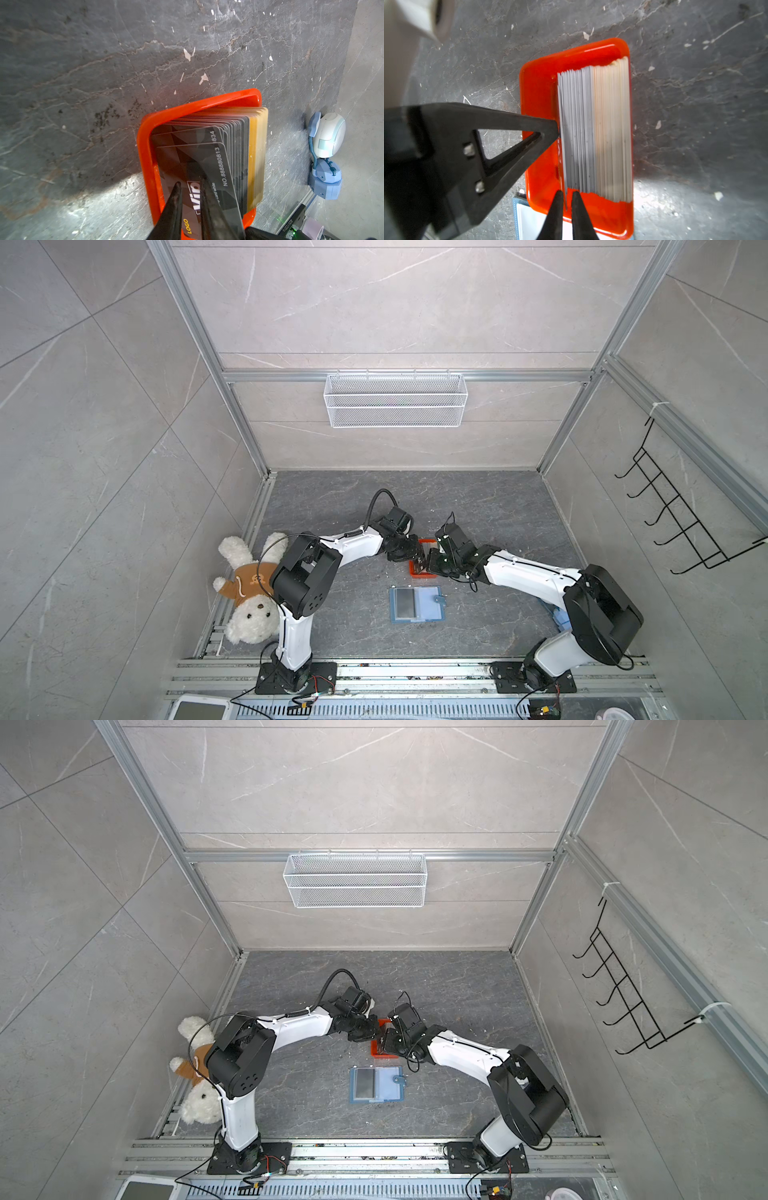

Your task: Put the credit cards into the card holder

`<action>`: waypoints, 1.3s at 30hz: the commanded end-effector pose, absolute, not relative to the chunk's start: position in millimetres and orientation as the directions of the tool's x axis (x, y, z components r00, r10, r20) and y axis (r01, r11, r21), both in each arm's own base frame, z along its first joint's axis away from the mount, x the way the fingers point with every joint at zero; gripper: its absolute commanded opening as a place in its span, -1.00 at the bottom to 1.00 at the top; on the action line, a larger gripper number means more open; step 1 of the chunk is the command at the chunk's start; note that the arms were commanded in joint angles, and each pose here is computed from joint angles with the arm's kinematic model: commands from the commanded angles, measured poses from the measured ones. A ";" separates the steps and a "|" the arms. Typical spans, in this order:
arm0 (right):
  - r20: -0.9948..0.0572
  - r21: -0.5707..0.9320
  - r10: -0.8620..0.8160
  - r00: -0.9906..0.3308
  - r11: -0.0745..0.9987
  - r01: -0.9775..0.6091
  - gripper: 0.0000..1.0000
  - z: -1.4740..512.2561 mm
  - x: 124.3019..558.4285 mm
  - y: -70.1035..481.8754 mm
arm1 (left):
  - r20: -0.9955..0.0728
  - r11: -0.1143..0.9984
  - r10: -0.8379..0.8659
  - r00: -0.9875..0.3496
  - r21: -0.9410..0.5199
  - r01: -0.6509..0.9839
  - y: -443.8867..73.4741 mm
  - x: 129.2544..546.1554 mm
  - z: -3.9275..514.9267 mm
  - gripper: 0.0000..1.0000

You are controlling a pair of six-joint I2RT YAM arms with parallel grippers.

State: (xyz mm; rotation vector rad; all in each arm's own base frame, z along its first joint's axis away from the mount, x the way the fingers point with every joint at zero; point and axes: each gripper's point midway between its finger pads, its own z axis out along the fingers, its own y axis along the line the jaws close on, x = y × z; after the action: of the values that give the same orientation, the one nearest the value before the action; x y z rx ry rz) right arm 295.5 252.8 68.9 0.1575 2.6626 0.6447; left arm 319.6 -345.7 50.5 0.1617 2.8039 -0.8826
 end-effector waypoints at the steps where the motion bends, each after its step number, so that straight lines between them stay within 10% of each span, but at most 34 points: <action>1: -0.345 0.447 0.199 -0.917 0.894 0.025 -0.75 61.5 295.1 253.2 | -0.180 0.829 0.044 -0.983 -0.542 0.136 -341.0 313.1 36.5 -0.59; 39: -0.398 0.512 0.231 -0.888 0.859 -0.006 -1.00 99.9 265.3 235.2 | -0.324 0.710 0.030 -0.946 -0.659 0.248 -334.7 291.5 134.0 -0.56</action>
State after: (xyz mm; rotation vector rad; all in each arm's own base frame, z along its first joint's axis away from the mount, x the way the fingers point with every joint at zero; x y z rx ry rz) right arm 270.8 236.3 102.9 0.1805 2.5658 0.7116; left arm 296.1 -332.2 115.9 0.1991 2.6782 -0.9954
